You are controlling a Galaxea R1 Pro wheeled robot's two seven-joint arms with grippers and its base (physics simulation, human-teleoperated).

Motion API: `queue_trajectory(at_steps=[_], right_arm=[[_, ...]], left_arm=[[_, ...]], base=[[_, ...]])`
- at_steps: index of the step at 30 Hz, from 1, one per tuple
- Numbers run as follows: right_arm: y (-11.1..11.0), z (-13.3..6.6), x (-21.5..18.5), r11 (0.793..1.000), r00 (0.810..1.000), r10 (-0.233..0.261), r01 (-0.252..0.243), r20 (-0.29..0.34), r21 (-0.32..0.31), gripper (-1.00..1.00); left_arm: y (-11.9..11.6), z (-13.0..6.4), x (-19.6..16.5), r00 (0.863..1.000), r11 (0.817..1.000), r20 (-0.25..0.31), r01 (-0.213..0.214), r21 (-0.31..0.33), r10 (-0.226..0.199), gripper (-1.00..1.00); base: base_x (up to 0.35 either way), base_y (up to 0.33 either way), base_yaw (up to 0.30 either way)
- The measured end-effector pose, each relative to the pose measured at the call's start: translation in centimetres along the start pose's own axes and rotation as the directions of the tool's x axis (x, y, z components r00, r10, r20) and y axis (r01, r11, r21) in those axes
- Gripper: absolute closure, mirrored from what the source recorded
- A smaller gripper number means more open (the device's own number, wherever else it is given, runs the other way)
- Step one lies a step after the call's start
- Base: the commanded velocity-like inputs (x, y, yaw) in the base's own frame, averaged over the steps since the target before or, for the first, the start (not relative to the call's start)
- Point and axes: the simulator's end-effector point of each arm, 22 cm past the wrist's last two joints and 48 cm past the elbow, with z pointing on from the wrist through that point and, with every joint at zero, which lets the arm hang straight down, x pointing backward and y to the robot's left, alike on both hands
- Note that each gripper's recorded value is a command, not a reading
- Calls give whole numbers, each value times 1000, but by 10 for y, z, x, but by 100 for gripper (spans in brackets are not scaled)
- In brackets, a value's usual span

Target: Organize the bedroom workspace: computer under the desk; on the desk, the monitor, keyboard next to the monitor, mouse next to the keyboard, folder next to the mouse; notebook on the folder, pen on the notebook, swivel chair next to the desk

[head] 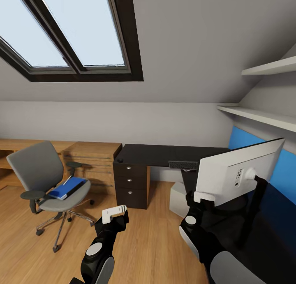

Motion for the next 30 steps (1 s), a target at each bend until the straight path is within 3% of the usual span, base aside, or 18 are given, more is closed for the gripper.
queue_trajectory(at_steps=[21,30], right_arm=[[-16,0,-1,998,1000,-1,1,0,70,-100],[-36,6,5,991,999,22,-19,-23,132,-100]], left_arm=[[-1,0,0,1000,1000,0,-1,1,1,-100],[-1,0,0,1000,1000,1,-1,3,1,-100]], base=[[43,7,0],[0,0,0]])
